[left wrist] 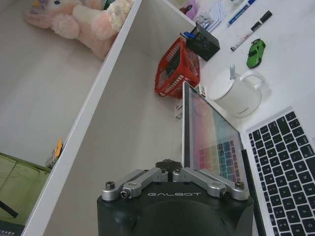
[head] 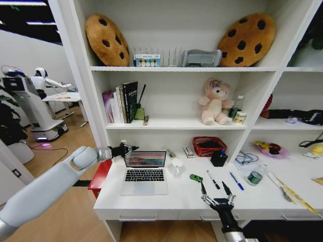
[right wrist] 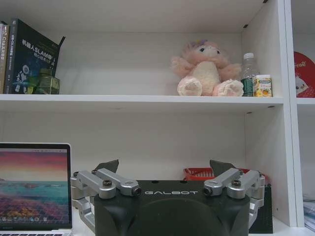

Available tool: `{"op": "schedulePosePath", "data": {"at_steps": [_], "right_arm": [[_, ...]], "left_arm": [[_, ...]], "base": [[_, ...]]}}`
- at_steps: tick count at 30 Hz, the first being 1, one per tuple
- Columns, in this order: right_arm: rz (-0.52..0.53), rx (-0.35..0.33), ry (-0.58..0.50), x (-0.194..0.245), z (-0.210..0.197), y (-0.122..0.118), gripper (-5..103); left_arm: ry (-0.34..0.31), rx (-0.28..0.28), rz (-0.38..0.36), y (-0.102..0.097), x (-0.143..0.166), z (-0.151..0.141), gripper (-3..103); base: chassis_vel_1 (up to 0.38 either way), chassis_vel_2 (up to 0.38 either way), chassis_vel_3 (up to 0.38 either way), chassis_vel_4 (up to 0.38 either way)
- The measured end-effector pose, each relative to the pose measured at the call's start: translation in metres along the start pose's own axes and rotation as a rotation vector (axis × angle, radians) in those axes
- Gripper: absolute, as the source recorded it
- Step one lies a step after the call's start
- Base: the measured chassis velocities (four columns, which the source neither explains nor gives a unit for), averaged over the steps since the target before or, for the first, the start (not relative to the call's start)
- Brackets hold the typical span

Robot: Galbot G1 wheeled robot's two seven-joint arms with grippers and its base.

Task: Organize the objects on the table.

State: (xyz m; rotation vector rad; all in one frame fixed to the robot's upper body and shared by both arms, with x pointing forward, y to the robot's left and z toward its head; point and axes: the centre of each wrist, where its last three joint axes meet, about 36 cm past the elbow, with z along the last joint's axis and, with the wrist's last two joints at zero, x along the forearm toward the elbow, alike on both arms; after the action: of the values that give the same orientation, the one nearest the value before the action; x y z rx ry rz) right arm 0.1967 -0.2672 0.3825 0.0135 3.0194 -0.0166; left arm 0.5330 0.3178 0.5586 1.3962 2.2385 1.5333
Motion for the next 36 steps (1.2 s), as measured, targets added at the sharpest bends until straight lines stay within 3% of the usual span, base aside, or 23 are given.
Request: {"op": "schedulePosePath", "data": {"at_steps": [8, 10, 11, 13, 14, 15, 16, 17, 18, 19, 21, 25, 33, 34, 35, 36], "right_arm": [[0.008, 0.002, 0.001, -0.001, 0.001, -0.001, 100], [0.021, 0.002, 0.002, 0.0, 0.001, -0.003, 100], [0.021, 0.002, 0.002, 0.0, 0.001, -0.003, 100], [0.026, 0.002, 0.002, 0.002, 0.002, -0.004, 100], [0.026, 0.002, 0.002, 0.002, 0.002, -0.004, 100], [0.029, 0.0, 0.002, 0.003, 0.003, -0.005, 100], [0.03, -0.001, 0.002, 0.003, 0.003, -0.005, 100], [0.033, -0.005, 0.0, 0.002, 0.003, -0.006, 100], [0.036, -0.007, -0.002, 0.002, 0.003, -0.006, 100], [0.036, -0.007, -0.002, 0.002, 0.003, -0.006, 100], [0.039, -0.008, -0.004, 0.001, 0.002, -0.007, 100], [0.039, -0.011, -0.002, 0.0, 0.002, -0.006, 100], [0.034, -0.018, 0.007, -0.002, 0.003, -0.002, 100], [0.034, -0.018, 0.007, -0.002, 0.003, -0.002, 100], [0.036, -0.018, 0.009, -0.002, 0.003, -0.002, 100], [0.037, -0.018, 0.01, -0.002, 0.003, -0.002, 100]], "left_arm": [[-0.021, -0.06, 0.026, 0.016, -0.03, 0.014, 0], [-0.026, -0.113, 0.065, 0.021, -0.036, 0.023, 0], [-0.026, -0.113, 0.065, 0.021, -0.036, 0.023, 0], [-0.048, -0.262, 0.129, 0.03, -0.042, 0.028, 0], [-0.048, -0.262, 0.129, 0.03, -0.042, 0.028, 0], [-0.112, -0.418, 0.198, 0.043, -0.049, 0.029, 0], [-0.148, -0.468, 0.225, 0.048, -0.053, 0.03, 0], [-0.28, -0.568, 0.292, 0.052, -0.069, 0.03, 0], [-0.341, -0.605, 0.335, 0.05, -0.078, 0.027, 0], [-0.341, -0.605, 0.335, 0.05, -0.078, 0.027, 0], [-0.428, -0.659, 0.387, 0.039, -0.081, 0.01, 0], [-0.485, -0.656, 0.382, 0.019, -0.074, -0.003, 0], [-0.455, -0.584, 0.337, 0.0, -0.045, 0.017, 0], [-0.449, -0.559, 0.321, -0.005, -0.039, 0.022, 0], [-0.435, -0.498, 0.284, -0.013, -0.029, 0.03, 0], [-0.411, -0.392, 0.22, -0.025, -0.017, 0.037, 0]], "base": [[0.0, 0.0, 0.0, 0.0], [0.0, 0.0, 0.0, 0.0], [0.0, 0.0, 0.0, 0.0], [0.0, 0.0, 0.0, 0.0], [0.0, 0.0, 0.0, 0.0], [0.0, 0.0, 0.0, 0.0], [0.0, 0.0, 0.0, 0.0], [0.0, 0.0, 0.0, 0.0], [0.0, 0.0, 0.0, 0.0], [0.0, 0.0, 0.0, 0.0], [0.0, 0.0, 0.0, 0.0], [0.0, 0.0, 0.0, 0.0], [0.0, 0.0, 0.0, 0.0], [0.0, 0.0, 0.0, 0.0], [0.0, 0.0, 0.0, 0.0], [0.0, 0.0, 0.0, 0.0]]}}
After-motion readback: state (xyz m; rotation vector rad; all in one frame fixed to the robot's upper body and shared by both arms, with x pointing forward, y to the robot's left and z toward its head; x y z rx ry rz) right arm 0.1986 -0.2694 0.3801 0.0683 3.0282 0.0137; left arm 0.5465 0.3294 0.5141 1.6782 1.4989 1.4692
